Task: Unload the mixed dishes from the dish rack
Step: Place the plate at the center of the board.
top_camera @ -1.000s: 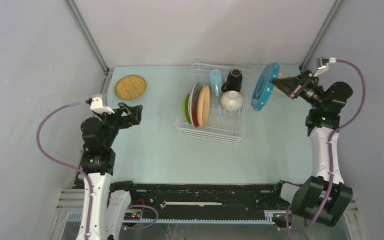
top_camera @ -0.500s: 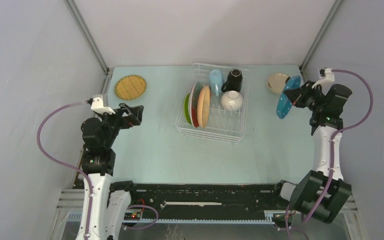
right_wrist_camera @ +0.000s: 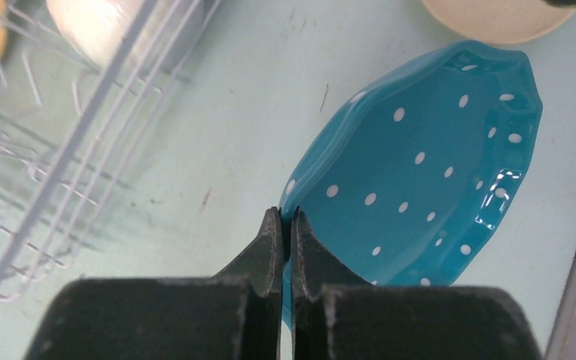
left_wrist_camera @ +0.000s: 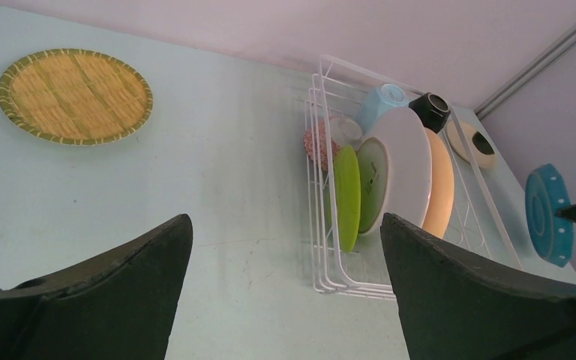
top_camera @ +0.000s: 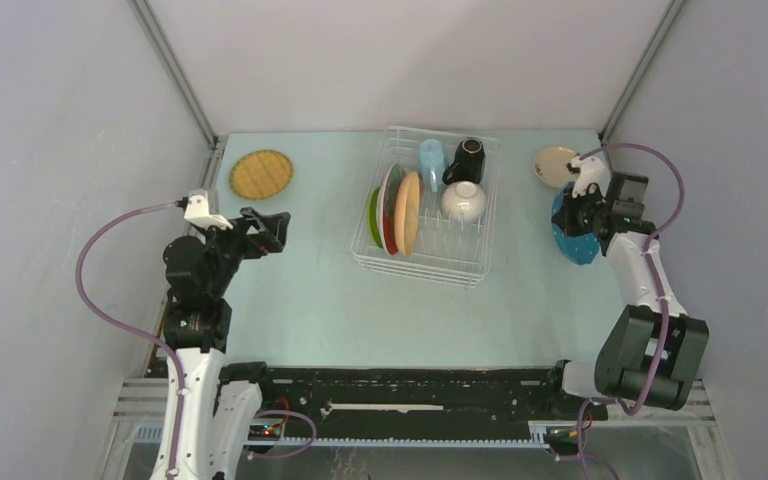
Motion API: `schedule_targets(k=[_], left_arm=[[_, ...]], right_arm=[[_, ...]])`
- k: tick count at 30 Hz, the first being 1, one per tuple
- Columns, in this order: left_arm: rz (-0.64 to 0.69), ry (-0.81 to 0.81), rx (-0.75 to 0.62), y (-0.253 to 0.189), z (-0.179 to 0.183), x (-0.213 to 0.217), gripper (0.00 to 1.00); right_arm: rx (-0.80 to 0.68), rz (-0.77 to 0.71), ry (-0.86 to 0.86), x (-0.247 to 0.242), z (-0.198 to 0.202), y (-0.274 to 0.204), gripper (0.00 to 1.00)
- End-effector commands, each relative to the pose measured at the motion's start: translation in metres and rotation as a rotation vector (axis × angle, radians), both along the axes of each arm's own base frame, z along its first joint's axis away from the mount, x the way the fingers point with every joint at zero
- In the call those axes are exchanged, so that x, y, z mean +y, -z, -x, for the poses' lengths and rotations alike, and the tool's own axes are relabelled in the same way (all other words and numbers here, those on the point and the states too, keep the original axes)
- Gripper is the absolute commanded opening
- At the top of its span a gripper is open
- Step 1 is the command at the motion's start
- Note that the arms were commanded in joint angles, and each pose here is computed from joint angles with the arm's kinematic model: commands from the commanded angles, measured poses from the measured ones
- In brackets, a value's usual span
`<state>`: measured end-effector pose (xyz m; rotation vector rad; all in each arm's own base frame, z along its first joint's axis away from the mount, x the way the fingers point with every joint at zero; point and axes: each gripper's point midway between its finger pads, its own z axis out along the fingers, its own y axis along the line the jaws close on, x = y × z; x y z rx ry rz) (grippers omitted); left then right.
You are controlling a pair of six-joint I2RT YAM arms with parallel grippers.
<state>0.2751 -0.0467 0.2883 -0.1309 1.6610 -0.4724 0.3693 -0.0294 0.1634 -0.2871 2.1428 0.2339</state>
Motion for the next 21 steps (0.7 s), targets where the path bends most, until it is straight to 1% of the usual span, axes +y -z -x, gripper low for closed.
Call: schedule_targets(k=[1, 13, 20, 21], left_arm=[[-0.008, 0.034, -0.027, -0.009, 0.003, -0.006, 1.0], [-0.01, 0.045, -0.022, -0.009, 0.004, -0.009, 1.0], [-0.014, 0.054, -0.021, -0.009, 0.005, -0.011, 1.0], [-0.015, 0.055, -0.021, -0.009, 0.005, -0.012, 1.0]], right_arm=[[-0.14, 0.273, -0.067, -0.019, -0.031, -0.032, 0.0], [0.055, 0.518, -0.151, -0.017, -0.038, 0.035, 0.0], [0.141, 0.644, -0.166, -0.019, -0.044, 0.066, 0.0], [0.152, 0.679, -0.153, -0.023, -0.045, 0.069, 0.0]])
